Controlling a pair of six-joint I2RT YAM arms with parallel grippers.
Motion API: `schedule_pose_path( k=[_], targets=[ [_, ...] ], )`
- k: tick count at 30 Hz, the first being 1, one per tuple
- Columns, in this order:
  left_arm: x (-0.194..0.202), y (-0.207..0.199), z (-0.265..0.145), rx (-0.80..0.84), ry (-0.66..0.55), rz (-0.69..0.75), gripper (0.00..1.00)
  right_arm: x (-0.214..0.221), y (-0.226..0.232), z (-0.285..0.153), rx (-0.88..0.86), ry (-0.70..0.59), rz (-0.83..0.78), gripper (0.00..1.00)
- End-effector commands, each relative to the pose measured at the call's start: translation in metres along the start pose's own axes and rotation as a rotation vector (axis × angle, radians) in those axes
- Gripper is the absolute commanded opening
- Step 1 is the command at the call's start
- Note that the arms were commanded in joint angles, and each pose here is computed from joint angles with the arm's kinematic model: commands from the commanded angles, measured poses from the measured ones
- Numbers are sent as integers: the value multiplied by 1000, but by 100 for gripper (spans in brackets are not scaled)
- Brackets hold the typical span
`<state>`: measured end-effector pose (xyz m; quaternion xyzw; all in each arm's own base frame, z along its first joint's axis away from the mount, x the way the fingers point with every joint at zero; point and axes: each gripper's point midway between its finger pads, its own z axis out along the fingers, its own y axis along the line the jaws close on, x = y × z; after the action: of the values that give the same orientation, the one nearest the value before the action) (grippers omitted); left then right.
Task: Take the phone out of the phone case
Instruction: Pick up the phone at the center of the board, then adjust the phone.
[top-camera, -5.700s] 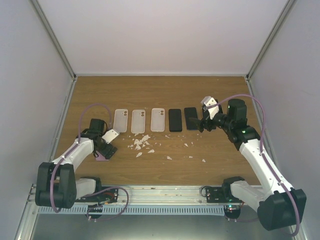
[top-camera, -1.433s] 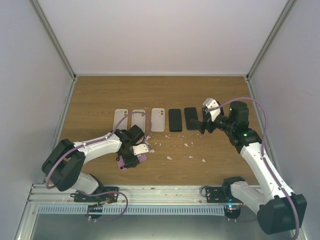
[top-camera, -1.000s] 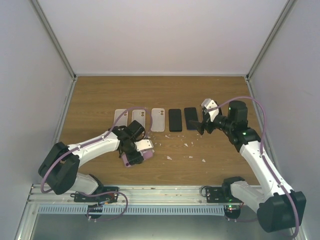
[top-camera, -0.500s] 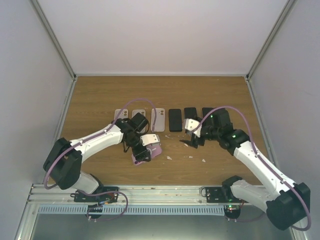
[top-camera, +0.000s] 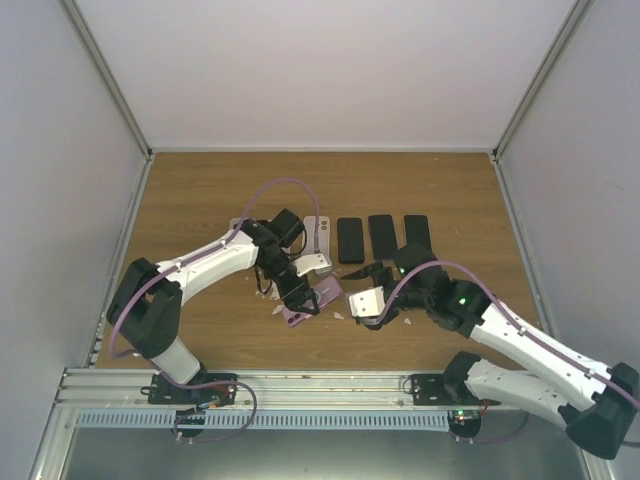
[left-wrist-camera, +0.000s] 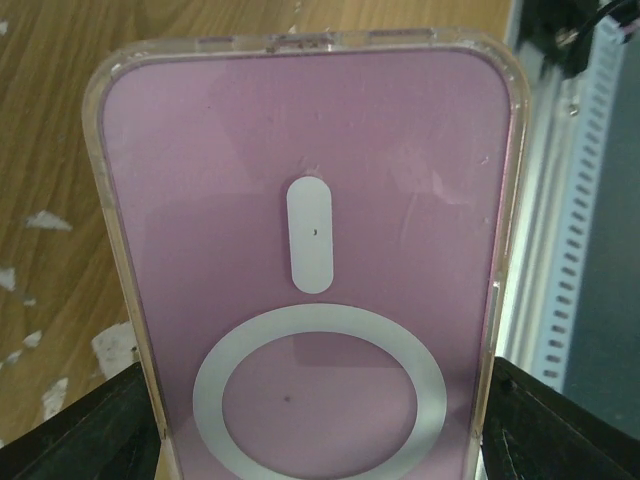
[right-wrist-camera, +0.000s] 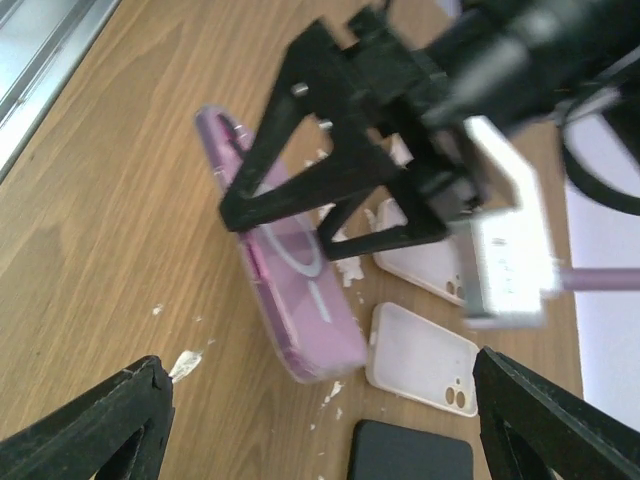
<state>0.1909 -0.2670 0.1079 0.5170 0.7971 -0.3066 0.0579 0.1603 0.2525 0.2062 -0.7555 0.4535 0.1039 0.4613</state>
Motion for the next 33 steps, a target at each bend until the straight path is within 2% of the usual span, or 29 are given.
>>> schedule_pose_path(
  k=[1, 8, 13, 27, 30, 32, 33],
  targets=[
    [-25, -21, -12, 125, -85, -14, 48, 11, 16, 14, -27, 76, -98, 82],
    [-34, -27, -13, 192, -106, -58, 47, 8, 20, 35, -38, 116, -226, 81],
    [-36, -30, -13, 221, -107, -77, 46, 15, 25, 50, -34, 166, -327, 72],
    [-45, -41, -18, 313, -131, -112, 45, 26, 24, 60, -22, 218, -358, 22],
    [-46, -45, -21, 321, -140, -105, 45, 21, 18, 59, 0, 207, -341, 8],
    [-47, -47, -25, 322, -152, -95, 49, 17, 13, 58, 20, 196, -319, 1],
    [-48, -48, -27, 320, -162, -89, 55, 14, 10, 57, 26, 188, -307, 0]
  ],
)
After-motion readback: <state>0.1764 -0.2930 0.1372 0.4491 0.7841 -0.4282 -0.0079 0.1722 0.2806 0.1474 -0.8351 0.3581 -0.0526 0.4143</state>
